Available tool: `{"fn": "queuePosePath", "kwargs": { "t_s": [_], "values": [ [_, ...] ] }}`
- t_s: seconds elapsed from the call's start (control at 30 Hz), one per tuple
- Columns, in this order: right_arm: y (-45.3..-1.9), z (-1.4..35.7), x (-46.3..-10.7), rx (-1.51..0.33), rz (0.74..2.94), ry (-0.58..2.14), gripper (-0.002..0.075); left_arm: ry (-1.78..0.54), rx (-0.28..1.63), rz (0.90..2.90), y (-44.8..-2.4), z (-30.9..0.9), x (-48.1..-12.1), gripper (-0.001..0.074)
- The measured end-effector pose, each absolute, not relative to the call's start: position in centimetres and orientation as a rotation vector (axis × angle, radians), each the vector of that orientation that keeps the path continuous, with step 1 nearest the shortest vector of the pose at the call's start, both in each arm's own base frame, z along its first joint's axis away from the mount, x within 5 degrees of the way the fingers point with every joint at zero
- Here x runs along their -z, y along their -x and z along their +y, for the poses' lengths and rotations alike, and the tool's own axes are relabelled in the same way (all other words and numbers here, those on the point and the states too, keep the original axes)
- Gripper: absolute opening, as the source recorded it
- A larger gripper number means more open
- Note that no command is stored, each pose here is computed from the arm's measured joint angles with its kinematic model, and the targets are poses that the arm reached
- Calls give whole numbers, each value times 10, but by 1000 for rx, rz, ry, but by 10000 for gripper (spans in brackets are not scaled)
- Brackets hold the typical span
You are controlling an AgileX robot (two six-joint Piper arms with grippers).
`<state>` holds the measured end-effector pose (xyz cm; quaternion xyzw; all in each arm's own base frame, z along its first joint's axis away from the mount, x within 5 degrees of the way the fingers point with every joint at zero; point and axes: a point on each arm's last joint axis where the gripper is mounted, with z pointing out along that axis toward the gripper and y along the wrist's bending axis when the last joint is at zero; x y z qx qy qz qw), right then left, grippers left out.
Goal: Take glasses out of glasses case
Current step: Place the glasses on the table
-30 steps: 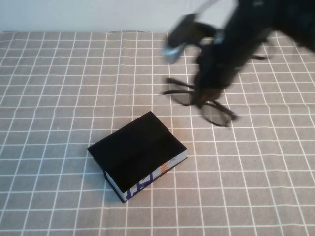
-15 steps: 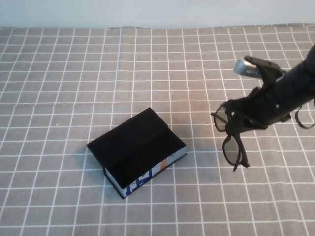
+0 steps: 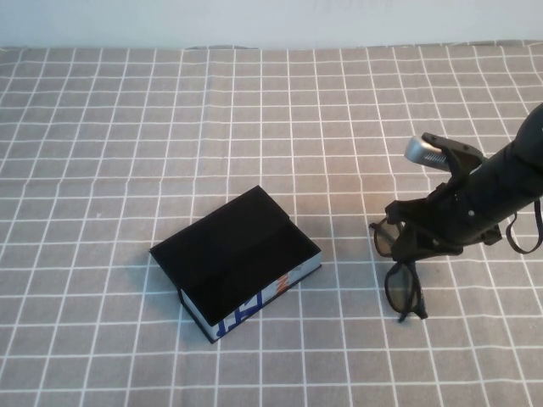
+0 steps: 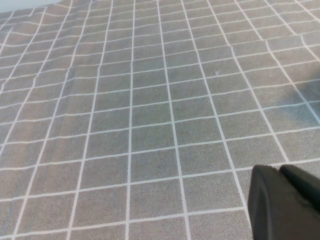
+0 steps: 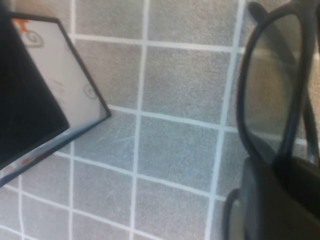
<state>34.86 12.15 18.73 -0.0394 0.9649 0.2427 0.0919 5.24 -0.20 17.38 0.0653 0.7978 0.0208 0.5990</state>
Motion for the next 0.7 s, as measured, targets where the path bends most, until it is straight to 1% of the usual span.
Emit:
{"fn": "queuePosePath", "kwargs": {
  "t_s": [0.2,0.27,0.33,0.4,0.47,0.53,0.63,0.7],
  "values": [
    [-350,121,-185,-717,2866,112,284,-151,-48,1850,-52,-2,-174,-4],
    [-350,121,-186,-717,2864,113,313,-151,-48,1850,-52,-2,-174,-4],
    [-349,121,-190,-708,2859,105,321,-151,-48,1850,-52,-2,-174,-4],
    [-346,118,-197,-680,2852,108,303,-151,-48,1850,-52,-2,-174,-4],
    [-342,116,-207,-650,2846,130,263,-151,-48,1850,-52,-2,-174,-4],
    [-335,113,-223,-632,2834,164,202,-151,-48,1850,-52,-2,-174,-4],
    [-318,109,-251,-623,2796,207,69,-151,-48,1850,-52,-2,-174,-4],
    [-302,105,-270,-625,2745,217,20,-151,-48,1850,-52,-2,-174,-4]
  ]
}}
